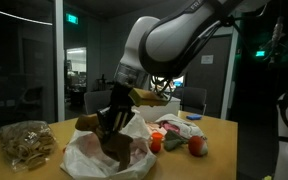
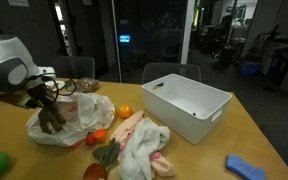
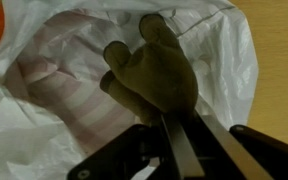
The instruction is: Put some of the items, which are on the table, into the plastic
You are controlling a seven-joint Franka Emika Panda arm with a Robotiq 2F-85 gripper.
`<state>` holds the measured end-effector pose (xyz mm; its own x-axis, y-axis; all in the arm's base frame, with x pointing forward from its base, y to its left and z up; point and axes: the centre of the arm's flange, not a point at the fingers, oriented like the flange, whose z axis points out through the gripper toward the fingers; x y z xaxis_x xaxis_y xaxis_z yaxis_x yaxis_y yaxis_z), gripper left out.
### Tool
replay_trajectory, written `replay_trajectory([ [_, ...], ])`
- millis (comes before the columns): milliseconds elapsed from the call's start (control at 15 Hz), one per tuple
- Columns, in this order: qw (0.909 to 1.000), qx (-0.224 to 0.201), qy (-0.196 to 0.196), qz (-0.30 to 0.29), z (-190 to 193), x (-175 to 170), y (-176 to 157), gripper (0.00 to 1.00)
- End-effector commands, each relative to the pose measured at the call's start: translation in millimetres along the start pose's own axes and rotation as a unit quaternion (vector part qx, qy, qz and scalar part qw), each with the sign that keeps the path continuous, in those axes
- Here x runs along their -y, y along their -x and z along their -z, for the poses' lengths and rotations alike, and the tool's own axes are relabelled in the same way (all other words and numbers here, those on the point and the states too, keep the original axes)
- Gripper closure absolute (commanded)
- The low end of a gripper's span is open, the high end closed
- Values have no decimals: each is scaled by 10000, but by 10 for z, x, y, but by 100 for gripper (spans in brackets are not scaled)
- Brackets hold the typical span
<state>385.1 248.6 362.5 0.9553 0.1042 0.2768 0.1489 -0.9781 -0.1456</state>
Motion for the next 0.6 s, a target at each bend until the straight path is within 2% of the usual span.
replay_trajectory([
  [0, 9996, 123, 257, 23, -163, -200, 25, 89],
  [333, 9941, 306, 1021, 191, -465, -543, -64, 89],
  [533, 9919, 139, 1171, 467, -525, -606, -234, 88],
])
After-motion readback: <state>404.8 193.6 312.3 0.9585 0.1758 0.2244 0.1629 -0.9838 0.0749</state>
